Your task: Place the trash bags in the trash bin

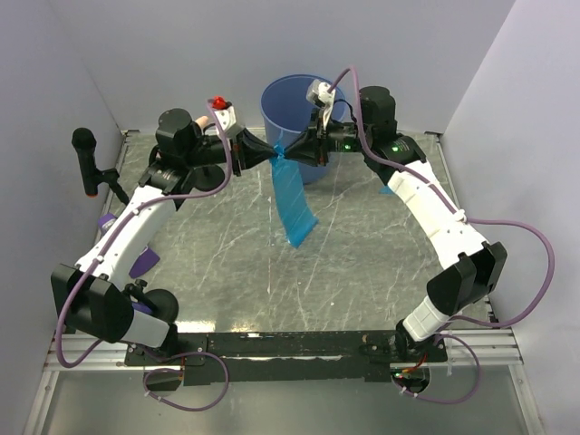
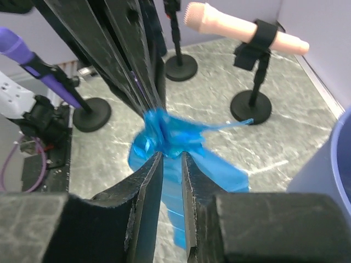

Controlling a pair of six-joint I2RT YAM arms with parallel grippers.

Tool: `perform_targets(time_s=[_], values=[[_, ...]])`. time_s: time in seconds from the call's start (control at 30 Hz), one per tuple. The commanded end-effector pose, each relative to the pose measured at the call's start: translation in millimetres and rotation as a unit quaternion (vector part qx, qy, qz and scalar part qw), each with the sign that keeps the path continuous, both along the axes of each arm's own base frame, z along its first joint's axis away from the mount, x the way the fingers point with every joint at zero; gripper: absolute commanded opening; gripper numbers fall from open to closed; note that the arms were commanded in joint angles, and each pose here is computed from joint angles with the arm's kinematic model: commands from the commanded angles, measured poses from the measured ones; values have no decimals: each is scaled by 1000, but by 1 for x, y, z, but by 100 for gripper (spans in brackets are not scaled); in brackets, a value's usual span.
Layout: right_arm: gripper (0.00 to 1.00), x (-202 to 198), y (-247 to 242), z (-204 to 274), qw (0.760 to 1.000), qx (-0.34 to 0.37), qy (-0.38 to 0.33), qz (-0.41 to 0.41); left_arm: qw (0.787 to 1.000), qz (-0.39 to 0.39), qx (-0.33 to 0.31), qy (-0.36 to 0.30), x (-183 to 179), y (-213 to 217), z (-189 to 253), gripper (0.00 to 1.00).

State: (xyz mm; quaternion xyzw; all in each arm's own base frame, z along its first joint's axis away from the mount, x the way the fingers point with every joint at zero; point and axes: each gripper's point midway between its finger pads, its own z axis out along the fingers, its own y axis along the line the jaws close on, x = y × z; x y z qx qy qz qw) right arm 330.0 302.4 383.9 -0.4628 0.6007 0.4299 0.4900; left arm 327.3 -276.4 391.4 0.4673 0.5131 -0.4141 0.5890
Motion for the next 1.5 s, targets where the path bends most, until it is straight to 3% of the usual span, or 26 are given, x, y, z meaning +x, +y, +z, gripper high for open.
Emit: perform_targets(time_s=[0.0, 0.2, 0.37, 0.43, 0.53, 0.67, 0.8, 0.9, 1.07, 1.1, 1.23, 1.3, 1.4, 1.47], values=[[28, -16, 11, 44, 998, 43, -36, 41, 999, -13, 0, -41, -11, -4, 18, 6], [28, -11, 21, 43, 997, 46, -30, 47, 999, -22, 6, -47, -13, -7, 17, 10], [14, -11, 23, 36, 997, 39, -25, 54, 998, -28, 7, -53, -14, -8, 18, 10], [4, -11, 23, 33, 998, 35, -23, 51, 998, -29, 8, -51, -14, -8, 18, 8], [0, 1, 17, 24, 999, 14, -31, 11, 998, -29, 7, -49, -15, -7, 21, 1], [0, 16, 7, 18, 998, -10, -46, -37, 999, -27, 0, -42, -14, -2, 25, 1], [0, 29, 0, 7, 996, -29, -41, -77, 999, -32, -6, -32, -17, -1, 28, 8], [0, 33, -2, 5, 995, -35, -41, -88, 999, -34, -6, -30, -18, 0, 27, 1], [0, 28, 0, 18, 996, -14, -44, -81, 1000, -17, -2, -19, -11, 0, 23, 1], [0, 25, -2, 24, 996, -1, -42, -77, 1000, -10, 1, -21, -8, 1, 22, 1], [27, 2, 2, 44, 999, 43, -27, -4, 999, 16, 6, -29, -1, 4, 20, 18], [34, -8, 5, 46, 998, 51, -21, 25, 999, 15, 9, -34, -2, 3, 20, 21], [38, -13, 11, 41, 998, 54, -3, 44, 999, 8, 8, -34, -5, 1, 21, 20], [38, -13, 15, 35, 998, 48, 1, 47, 999, 0, 8, -36, -8, -1, 20, 9]])
